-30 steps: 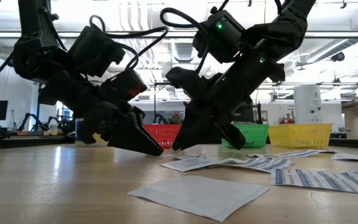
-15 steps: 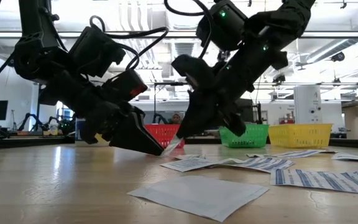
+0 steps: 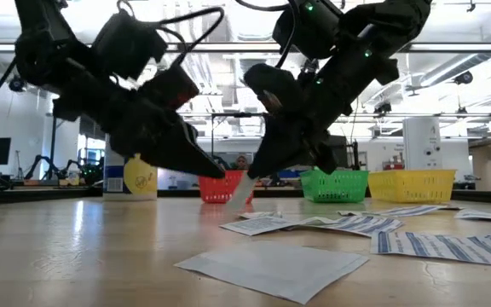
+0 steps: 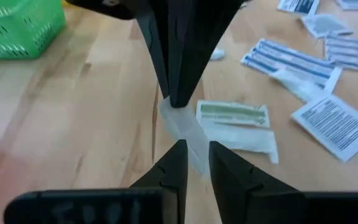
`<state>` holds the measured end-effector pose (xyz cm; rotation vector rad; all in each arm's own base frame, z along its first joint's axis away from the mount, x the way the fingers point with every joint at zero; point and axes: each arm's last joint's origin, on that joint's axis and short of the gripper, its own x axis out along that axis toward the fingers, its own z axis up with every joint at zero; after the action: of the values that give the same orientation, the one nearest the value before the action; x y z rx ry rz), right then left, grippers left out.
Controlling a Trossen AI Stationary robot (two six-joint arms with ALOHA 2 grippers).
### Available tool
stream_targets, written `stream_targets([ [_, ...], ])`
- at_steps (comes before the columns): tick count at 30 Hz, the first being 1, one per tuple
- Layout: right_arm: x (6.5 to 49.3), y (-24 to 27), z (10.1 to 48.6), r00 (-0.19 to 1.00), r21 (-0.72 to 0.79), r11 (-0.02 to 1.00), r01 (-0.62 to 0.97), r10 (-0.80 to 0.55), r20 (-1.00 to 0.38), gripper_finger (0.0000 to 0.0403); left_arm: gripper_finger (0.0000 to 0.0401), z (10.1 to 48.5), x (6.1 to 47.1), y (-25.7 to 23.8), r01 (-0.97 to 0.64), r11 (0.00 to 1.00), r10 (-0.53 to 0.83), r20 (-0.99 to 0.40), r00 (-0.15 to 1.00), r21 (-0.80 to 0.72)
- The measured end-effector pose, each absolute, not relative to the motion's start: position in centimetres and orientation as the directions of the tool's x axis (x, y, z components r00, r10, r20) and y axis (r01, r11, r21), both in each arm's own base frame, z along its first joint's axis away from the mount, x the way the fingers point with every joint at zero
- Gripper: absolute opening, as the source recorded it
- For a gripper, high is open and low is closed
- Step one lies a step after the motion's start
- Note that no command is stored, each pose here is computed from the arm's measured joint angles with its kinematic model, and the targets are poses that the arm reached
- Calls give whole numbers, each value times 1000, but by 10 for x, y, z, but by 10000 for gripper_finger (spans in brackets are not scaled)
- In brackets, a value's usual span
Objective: Pick & Place First Aid Supplies
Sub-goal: Put the green bandage in the yellow bin
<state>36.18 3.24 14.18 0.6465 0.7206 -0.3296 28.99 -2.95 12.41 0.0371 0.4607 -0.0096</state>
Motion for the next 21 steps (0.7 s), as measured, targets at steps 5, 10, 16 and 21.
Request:
stream_targets([
  [5, 354, 31, 150, 676, 378, 782, 495, -73, -733, 8, 64, 141, 283, -29, 16, 999, 1, -447, 895, 35],
  [10, 343, 29, 164, 651, 322, 809, 492, -96, -753, 8, 64, 154, 274, -28, 11, 999, 8, -463, 886, 39],
  [16, 325, 26, 184, 634, 262, 818, 513, -155, -758, 8, 64, 169, 260, -26, -1, 999, 17, -503, 864, 33],
  [21, 304, 21, 200, 594, 179, 800, 573, -255, -763, 8, 64, 179, 248, -25, -13, 1000, 23, -529, 848, 23],
])
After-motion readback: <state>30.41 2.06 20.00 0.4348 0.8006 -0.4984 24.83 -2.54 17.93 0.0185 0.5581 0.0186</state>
